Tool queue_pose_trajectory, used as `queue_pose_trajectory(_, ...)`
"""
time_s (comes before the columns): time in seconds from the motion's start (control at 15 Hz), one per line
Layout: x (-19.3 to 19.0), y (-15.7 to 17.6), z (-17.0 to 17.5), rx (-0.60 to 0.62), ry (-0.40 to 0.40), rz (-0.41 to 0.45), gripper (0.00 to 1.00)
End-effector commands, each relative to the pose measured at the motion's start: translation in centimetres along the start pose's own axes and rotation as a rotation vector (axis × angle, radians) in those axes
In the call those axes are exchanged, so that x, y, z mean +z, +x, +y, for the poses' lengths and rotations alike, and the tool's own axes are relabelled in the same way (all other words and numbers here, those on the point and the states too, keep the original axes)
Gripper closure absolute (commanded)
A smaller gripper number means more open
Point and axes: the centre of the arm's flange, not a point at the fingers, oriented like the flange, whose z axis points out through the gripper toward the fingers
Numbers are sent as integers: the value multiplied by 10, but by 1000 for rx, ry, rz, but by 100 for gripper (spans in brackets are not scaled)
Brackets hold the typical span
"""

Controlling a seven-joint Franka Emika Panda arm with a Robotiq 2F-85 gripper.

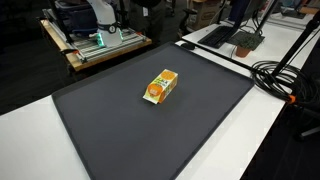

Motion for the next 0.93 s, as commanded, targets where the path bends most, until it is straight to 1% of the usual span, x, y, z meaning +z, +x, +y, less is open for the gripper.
queue_pose_trajectory(0.0,3,1,-14,-34,-34,-4,0)
queue_pose_trajectory(0.27,20,5,-67,-169,-147,-52,0)
queue_pose_trajectory(0.4,31,11,-94,-273,-225,-60,0)
queue_pose_trajectory(0.53,43,20,-118,-350,-308,-94,0)
queue_pose_trajectory(0.87,97,39,-169,-552,-489,-181,0)
